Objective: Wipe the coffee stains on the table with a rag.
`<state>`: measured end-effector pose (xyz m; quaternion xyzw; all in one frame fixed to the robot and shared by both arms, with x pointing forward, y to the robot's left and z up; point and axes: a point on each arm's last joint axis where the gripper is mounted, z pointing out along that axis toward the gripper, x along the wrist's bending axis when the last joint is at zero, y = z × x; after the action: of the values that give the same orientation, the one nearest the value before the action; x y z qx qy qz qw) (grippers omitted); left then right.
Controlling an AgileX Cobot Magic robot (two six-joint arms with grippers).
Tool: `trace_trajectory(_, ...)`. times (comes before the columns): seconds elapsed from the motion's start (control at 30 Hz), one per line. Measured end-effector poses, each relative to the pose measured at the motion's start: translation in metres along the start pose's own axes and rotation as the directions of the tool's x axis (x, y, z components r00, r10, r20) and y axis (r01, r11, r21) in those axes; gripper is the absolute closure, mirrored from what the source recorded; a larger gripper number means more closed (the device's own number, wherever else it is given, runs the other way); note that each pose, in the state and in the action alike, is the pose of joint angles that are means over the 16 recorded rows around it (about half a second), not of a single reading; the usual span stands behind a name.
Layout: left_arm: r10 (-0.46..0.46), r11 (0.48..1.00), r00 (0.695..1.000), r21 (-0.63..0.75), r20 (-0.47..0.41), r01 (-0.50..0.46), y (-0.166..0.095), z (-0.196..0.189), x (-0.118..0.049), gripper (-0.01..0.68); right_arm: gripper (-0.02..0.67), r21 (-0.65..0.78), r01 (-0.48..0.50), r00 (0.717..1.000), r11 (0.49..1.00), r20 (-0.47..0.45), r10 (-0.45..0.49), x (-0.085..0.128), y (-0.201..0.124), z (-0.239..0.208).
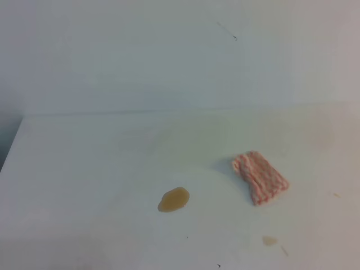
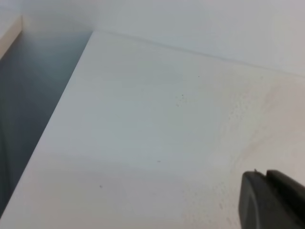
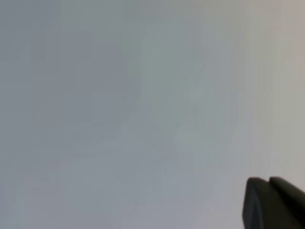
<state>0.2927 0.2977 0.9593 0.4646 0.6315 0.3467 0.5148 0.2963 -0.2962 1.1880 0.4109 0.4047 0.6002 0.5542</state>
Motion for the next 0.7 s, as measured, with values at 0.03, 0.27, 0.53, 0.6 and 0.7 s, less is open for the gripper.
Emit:
trace_trajectory(0.03, 0.000, 1.000, 1.000, 0.001, 0.000, 0.000, 0.000, 0.000, 0.000, 0.674, 0.652, 0.054, -0.001, 1.000, 0.999, -0.014, 0.001, 0.001, 0.002, 0.008)
trace_trajectory(0.27, 0.000, 1.000, 1.000, 0.001, 0.000, 0.000, 0.000, 0.000, 0.000, 0.674, 0.652, 0.357, -0.007, 0.994, 0.934, -0.102, 0.046, 0.011, 0.009, 0.060)
trace_trajectory(0.53, -0.001, 1.000, 1.000, 0.000, -0.002, 0.001, 0.000, 0.000, 0.000, 0.674, 0.652, 0.532, -0.023, 0.964, 0.846, -0.212, 0.160, 0.024, -0.004, 0.101)
trace_trajectory(0.6, -0.001, 1.000, 1.000, 0.000, -0.003, 0.001, 0.000, 0.000, 0.000, 0.674, 0.650, 0.558, -0.018, 0.954, 0.830, -0.239, 0.182, 0.027, -0.010, 0.109)
trace_trajectory(0.7, -0.001, 1.000, 1.000, -0.001, -0.005, 0.001, 0.000, 0.000, 0.000, 0.674, 0.645, 0.597, -0.006, 0.939, 0.802, -0.272, 0.209, 0.030, -0.022, 0.119)
